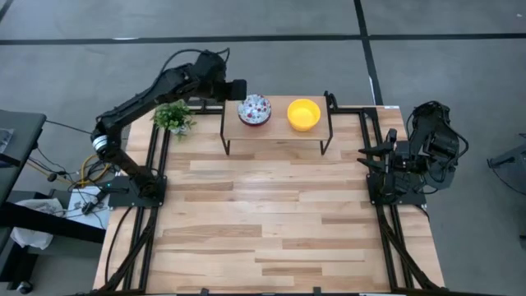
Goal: Pick & Place Mini bowls
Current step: Stack the orange bowl on the orange bowl on the shelf
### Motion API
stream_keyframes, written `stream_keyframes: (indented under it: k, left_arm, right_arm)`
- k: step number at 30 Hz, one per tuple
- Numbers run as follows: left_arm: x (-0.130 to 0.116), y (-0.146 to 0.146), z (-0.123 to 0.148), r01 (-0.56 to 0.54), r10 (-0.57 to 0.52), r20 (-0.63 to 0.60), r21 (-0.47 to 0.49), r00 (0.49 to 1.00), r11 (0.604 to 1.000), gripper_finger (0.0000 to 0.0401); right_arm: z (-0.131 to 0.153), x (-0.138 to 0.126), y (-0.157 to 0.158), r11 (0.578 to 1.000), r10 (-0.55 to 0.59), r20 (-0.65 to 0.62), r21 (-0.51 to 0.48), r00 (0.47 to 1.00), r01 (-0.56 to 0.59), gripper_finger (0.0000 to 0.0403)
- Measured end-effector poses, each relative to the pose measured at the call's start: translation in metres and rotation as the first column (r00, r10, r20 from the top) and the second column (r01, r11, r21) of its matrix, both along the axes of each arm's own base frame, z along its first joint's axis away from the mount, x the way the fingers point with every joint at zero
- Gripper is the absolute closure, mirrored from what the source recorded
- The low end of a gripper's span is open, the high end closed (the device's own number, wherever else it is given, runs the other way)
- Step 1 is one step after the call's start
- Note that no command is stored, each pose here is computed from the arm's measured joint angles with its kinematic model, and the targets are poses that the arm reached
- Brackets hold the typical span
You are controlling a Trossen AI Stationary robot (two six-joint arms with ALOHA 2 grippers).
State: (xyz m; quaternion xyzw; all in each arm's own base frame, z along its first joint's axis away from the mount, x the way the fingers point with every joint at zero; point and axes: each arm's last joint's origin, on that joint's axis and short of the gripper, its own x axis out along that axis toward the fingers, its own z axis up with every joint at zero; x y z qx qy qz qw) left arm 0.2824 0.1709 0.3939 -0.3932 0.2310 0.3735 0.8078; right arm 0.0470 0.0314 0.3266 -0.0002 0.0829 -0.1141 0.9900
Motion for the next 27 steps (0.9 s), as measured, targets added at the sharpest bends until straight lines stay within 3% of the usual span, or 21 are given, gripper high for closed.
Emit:
stream_keyframes:
  k: [4,9,16,27]
  left_arm:
    - [0.014,-0.029,0.015,0.109,-0.117,0.068,0.111,0.991,0.988,0.0352]
    - [0.057,-0.053,0.009,0.214,-0.250,0.118,0.258,0.961,0.942,0.0352]
    - [0.092,-0.036,-0.039,0.249,-0.257,0.023,0.184,0.966,0.951,0.0352]
    - [0.095,-0.031,-0.059,0.249,-0.244,-0.056,0.108,0.968,0.962,0.0352]
  right_arm:
    - [0.000,0.000,0.000,1.000,0.000,0.000,0.000,1.000,0.000,0.0285]
    - [0.001,0.000,0.001,1.000,-0.001,0.008,0.014,1.000,0.001,0.0285]
    - [0.004,0.001,0.002,0.999,-0.001,0.027,0.054,1.000,-0.001,0.0285]
    - [0.005,0.001,0.003,0.998,0.001,0.032,0.066,0.999,-0.004,0.0285]
